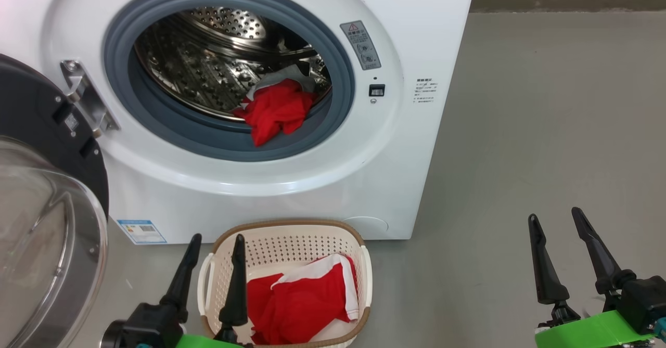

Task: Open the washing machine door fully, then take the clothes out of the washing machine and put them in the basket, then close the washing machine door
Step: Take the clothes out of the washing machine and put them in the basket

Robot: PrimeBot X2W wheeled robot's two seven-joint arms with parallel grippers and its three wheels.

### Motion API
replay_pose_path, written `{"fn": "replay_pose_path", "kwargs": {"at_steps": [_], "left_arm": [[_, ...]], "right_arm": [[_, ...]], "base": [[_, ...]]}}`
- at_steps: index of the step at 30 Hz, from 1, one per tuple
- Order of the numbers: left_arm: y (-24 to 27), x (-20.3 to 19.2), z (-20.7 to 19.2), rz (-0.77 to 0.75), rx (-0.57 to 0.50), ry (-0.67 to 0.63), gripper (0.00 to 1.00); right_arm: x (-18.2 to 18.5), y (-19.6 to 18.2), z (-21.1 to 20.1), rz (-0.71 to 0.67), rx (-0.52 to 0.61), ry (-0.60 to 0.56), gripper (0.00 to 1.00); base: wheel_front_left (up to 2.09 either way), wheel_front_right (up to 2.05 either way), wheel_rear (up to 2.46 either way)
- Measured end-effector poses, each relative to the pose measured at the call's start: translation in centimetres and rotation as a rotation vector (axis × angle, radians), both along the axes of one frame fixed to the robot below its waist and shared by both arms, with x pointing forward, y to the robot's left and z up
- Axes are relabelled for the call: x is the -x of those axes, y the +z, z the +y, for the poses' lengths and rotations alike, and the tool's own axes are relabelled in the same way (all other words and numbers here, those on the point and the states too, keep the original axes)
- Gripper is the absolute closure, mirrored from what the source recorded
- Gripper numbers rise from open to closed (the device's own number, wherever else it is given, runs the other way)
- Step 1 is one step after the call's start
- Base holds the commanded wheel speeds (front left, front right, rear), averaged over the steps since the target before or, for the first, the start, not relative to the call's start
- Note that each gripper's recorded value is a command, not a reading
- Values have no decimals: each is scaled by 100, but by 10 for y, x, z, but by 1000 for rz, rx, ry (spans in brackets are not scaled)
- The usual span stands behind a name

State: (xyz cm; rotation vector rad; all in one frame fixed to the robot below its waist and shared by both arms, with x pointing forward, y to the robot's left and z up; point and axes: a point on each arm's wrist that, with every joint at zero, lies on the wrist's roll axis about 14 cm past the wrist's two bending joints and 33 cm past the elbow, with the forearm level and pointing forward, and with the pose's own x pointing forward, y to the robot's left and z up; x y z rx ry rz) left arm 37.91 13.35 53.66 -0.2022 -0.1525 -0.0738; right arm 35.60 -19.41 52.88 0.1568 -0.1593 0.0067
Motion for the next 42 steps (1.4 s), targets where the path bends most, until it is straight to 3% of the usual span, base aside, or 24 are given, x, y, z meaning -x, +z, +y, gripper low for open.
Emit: {"fn": "replay_pose_path", "kwargs": {"at_steps": [19, 42], "left_arm": [[-19, -31, -5, 51, 12, -14, 0], [-36, -147, -25, 64, 26, -72, 0]], "right_arm": [[-20, -16, 0, 47, 7, 0, 0], [-54, -53, -4, 139, 17, -9, 0]], "base": [[0, 0, 0], [0, 0, 0]]}}
